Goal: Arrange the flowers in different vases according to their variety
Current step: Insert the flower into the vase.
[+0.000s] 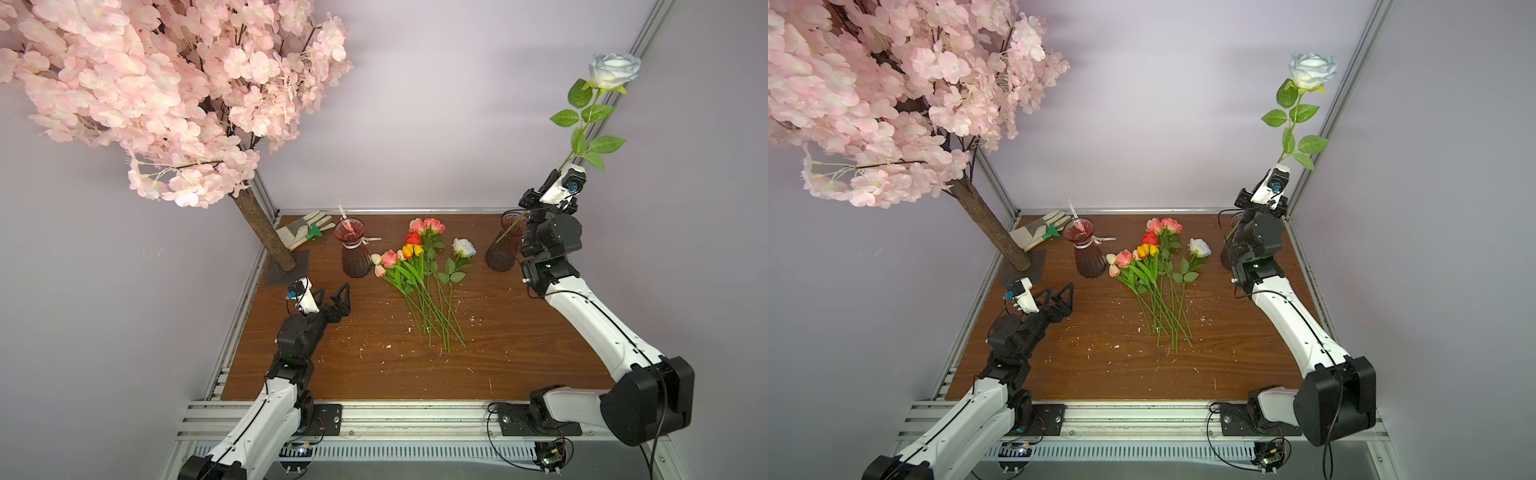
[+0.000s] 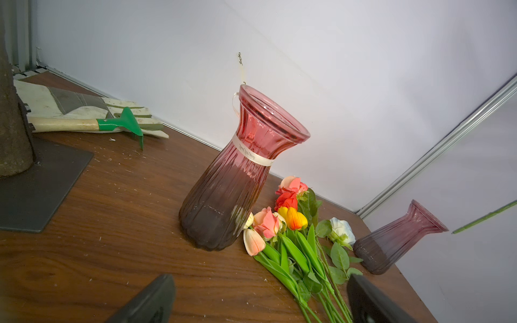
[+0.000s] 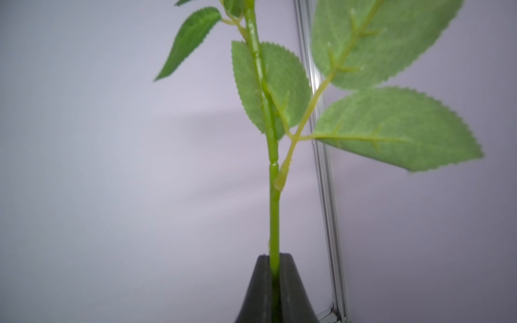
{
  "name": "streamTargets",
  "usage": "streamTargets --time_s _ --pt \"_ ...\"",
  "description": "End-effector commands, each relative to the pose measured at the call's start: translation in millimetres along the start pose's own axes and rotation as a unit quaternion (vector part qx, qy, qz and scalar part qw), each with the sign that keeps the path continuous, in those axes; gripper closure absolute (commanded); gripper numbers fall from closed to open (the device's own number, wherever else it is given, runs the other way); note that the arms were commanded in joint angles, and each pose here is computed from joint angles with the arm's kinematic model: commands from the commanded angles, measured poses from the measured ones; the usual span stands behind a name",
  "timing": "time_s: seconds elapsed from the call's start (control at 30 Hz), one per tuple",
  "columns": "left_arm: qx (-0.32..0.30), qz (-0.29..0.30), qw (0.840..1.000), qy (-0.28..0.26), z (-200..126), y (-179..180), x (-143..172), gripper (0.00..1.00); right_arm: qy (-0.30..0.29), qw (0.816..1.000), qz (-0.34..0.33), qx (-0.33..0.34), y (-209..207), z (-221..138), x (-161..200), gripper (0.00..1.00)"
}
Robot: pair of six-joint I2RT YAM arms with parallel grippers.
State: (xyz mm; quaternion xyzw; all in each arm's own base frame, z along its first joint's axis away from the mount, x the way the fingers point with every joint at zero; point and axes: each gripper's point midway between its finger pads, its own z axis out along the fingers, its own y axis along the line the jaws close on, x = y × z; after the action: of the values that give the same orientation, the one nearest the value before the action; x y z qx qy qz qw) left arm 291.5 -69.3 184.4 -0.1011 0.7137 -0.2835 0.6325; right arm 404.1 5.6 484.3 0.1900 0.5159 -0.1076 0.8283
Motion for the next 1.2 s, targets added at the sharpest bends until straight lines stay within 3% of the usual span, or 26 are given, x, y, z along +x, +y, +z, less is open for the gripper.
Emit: streamTargets --time_s 0.0,0.27,0.63,0.83,1.07,1.17 --pt "0.010 -0.001 1.000 -0.011 0 -3 -5 0.01 -0.084 0.994 -0.006 0.064 -18 4 -35 1.00" --pt "0.012 0.000 1.000 -0.014 0 -3 -5 0.01 -0.111 0.988 -0.062 0.086 -9 23 -19 1.00" --pt "0.016 0.000 1.000 -0.011 2 -4 -4 0.01 -0.123 0.989 -0.053 0.065 2 41 -50 1.00" --pt "0.018 0.000 1.000 -0.009 3 -4 -2 0.01 -0.091 0.992 -0.073 0.050 8 51 -17 1.00" --pt "0.018 0.001 1.000 -0.010 3 -4 -3 0.01 -0.017 0.995 -0.098 0.023 13 47 54 1.00" --pt "0.019 0.000 1.000 -0.007 3 -4 -2 0.01 0.017 0.995 -0.097 0.008 12 38 84 0.94"
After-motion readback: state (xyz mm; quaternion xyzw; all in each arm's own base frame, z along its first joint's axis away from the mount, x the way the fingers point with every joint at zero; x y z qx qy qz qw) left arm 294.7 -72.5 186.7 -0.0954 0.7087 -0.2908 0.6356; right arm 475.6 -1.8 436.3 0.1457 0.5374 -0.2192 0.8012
